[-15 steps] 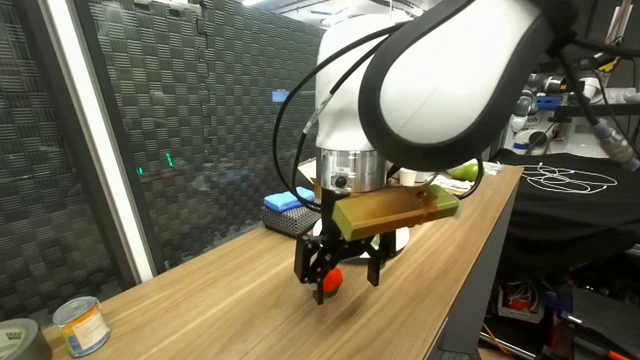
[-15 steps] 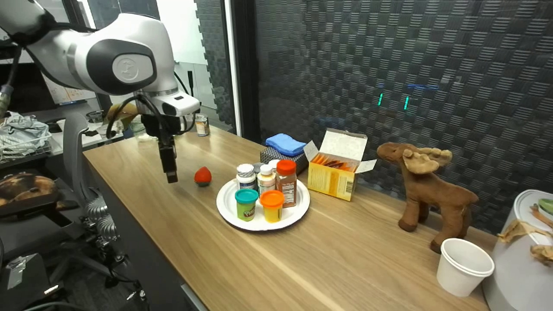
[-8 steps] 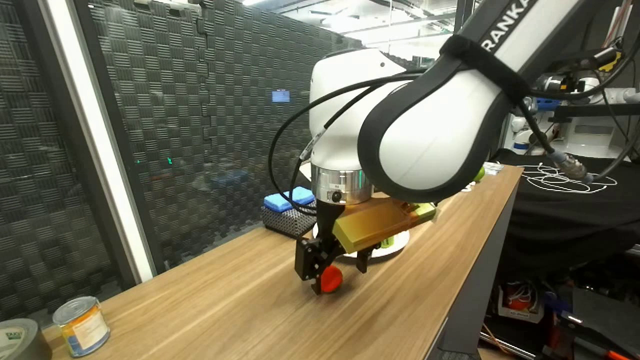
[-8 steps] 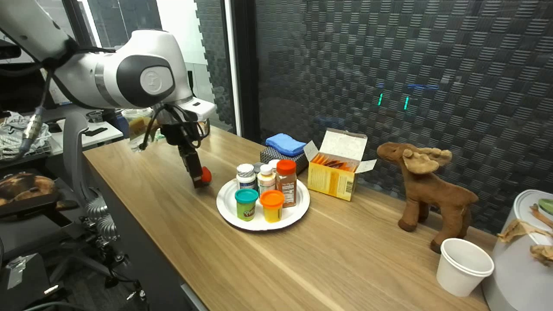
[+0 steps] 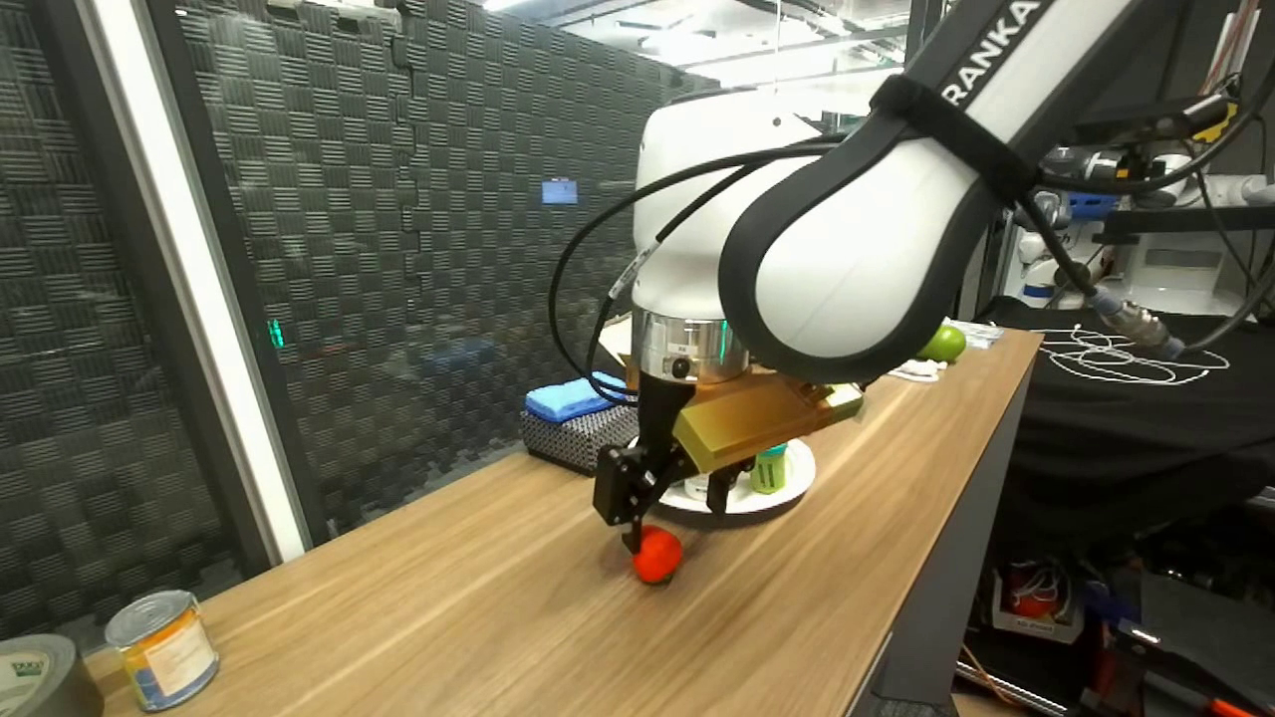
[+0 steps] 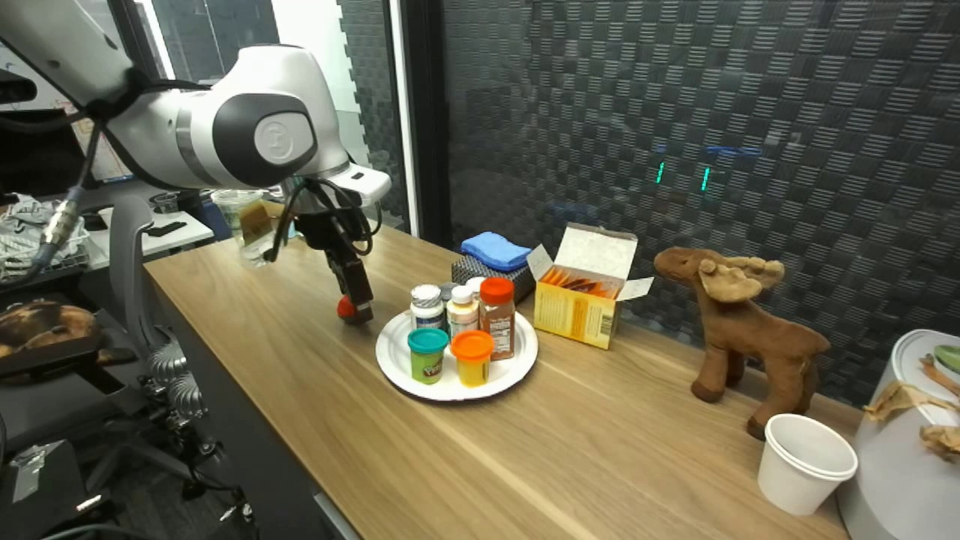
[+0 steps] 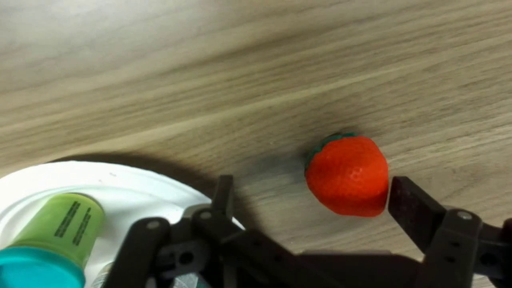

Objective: Put all the bottles and the orange plushie surrounding the white plate, on the white plate

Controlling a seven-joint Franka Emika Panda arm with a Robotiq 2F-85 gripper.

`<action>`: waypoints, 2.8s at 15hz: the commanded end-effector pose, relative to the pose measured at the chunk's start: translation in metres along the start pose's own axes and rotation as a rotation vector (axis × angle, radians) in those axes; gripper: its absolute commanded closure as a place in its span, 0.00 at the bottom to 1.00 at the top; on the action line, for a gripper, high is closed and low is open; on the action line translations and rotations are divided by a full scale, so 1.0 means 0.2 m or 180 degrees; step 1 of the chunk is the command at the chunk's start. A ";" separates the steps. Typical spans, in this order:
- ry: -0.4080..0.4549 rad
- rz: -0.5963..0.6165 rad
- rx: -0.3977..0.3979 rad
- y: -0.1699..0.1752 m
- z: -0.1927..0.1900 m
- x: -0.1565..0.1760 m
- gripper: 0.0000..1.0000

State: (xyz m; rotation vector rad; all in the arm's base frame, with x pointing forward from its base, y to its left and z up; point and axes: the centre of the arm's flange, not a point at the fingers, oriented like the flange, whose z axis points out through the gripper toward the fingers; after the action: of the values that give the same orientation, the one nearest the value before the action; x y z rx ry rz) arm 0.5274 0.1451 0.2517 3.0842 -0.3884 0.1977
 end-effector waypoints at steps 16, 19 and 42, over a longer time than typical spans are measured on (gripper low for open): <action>-0.0312 -0.0223 0.0443 0.01 0.03 0.06 0.43; -0.0331 -0.0257 0.0461 -0.01 0.05 0.06 0.66; -0.0011 0.0716 0.0291 0.38 -0.22 0.02 0.74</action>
State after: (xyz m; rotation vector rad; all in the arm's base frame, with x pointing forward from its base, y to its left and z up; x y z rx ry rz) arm 0.5128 0.0868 0.2974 3.1650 -0.6637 0.2374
